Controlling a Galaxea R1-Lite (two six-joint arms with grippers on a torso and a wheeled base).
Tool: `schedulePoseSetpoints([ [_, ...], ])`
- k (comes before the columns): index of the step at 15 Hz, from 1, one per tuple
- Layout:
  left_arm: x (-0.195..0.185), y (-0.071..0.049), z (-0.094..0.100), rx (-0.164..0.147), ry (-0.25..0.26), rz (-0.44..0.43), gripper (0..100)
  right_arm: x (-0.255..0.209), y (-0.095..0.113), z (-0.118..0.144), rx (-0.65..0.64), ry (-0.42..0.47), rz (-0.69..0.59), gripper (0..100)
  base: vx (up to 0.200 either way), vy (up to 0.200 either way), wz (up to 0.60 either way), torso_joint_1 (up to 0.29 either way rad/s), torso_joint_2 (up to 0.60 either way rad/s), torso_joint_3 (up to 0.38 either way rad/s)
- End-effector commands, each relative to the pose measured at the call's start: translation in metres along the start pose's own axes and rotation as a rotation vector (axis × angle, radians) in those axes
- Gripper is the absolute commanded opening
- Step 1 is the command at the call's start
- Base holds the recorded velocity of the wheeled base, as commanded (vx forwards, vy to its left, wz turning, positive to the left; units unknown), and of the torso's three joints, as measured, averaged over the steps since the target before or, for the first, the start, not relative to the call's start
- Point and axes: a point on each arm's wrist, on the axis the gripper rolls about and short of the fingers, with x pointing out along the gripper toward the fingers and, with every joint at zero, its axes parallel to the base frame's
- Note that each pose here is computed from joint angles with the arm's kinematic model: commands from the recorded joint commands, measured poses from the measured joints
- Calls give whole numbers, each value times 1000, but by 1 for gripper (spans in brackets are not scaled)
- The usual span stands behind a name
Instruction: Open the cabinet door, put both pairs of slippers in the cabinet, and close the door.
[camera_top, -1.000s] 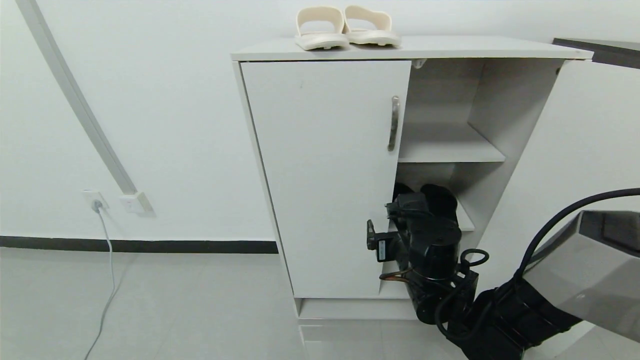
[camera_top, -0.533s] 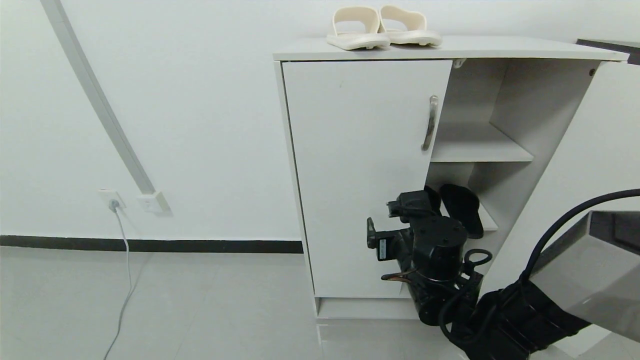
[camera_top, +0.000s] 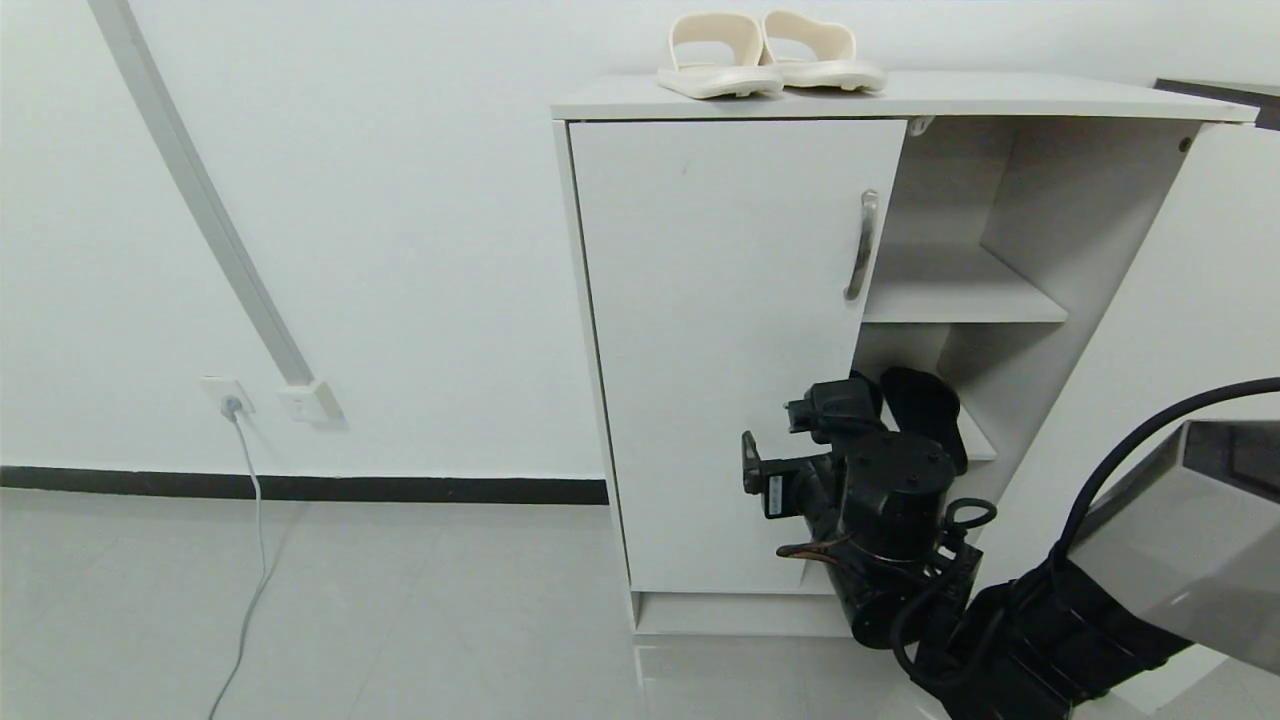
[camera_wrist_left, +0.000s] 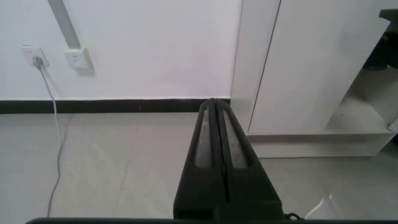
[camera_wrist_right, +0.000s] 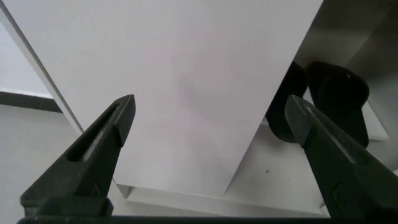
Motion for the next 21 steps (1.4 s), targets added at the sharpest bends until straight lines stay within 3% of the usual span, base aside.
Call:
schedulePoseSetpoints([
  [1, 0, 0, 0, 0, 1, 0, 0, 0, 0, -2, -5, 5, 0, 100, 0, 0, 0, 0, 0, 0],
  [7, 0, 0, 0, 0, 1, 0, 0, 0, 0, -3, -16, 10, 1, 100, 0, 0, 0, -1, -31, -32],
  [21, 0, 0, 0, 0, 2, 0, 0, -1, 1, -5, -21, 16, 2, 100, 0, 0, 0, 78, -429, -353],
])
